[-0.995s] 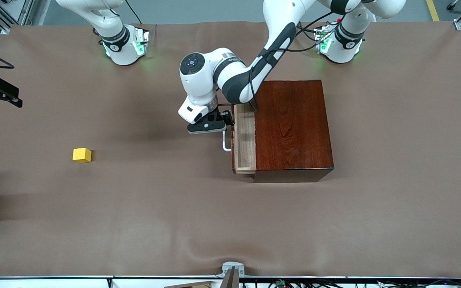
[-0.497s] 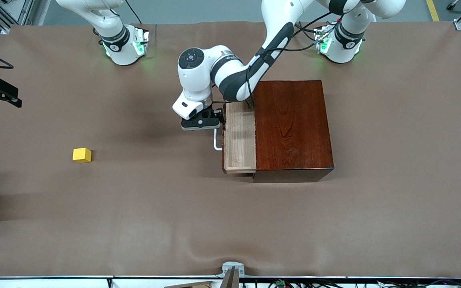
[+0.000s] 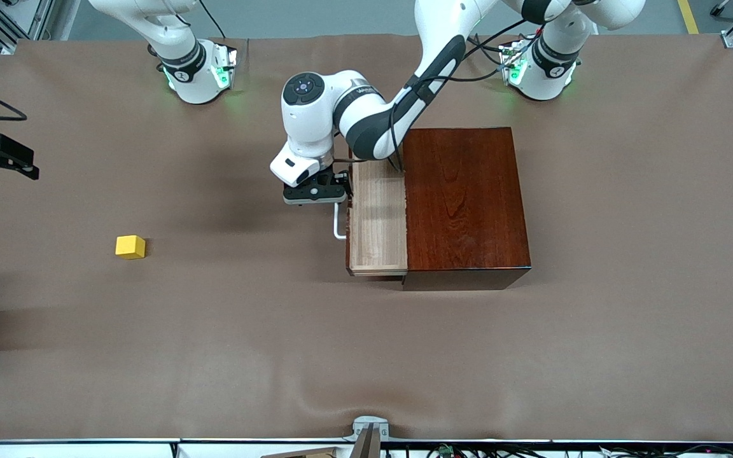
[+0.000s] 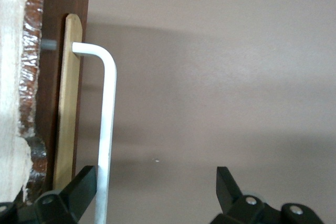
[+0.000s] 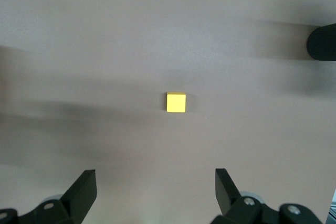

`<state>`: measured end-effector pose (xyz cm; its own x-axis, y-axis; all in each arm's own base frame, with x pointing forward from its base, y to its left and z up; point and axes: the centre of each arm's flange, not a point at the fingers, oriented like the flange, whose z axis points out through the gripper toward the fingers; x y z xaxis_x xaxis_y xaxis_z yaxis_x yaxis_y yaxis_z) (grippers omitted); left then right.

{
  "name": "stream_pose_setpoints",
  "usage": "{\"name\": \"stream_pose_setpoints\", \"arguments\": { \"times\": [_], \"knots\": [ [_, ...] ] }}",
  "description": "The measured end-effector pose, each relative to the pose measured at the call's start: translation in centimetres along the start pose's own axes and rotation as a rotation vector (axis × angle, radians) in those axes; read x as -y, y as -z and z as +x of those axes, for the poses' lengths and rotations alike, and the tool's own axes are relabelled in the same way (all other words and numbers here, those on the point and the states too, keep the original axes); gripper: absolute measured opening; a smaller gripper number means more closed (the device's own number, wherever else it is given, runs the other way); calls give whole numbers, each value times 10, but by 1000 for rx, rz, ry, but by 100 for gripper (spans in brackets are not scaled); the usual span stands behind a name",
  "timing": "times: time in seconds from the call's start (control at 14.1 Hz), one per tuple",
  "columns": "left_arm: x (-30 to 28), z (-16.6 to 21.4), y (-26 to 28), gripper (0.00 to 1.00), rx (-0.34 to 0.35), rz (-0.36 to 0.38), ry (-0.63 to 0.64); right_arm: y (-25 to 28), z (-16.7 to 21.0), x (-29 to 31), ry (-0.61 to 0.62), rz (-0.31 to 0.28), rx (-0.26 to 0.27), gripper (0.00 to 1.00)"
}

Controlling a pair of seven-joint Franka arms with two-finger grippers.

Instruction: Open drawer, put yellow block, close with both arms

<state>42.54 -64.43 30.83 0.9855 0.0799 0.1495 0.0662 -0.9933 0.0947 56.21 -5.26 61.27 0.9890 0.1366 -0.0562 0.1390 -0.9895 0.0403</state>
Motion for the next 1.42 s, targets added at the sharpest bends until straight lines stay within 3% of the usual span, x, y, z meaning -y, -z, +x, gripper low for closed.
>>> {"name": "stream_pose_setpoints", "arguments": {
  "times": [0.43,0.64,0.85,1.14,1.42],
  "knots": [
    [-2,6,9,100,-10,-18,24,-46,18,-25,-38,10,74,100],
    [-1,24,61,100,-36,-43,47,-62,29,-32,-46,7,72,100],
    [25,53,134,100,-48,-10,98,-83,37,-45,-67,9,86,100],
    [117,115,236,100,-12,93,173,-129,54,-55,-76,15,133,100],
    [243,177,311,100,47,163,117,-178,69,-60,-78,15,155,100]
  ]
}}
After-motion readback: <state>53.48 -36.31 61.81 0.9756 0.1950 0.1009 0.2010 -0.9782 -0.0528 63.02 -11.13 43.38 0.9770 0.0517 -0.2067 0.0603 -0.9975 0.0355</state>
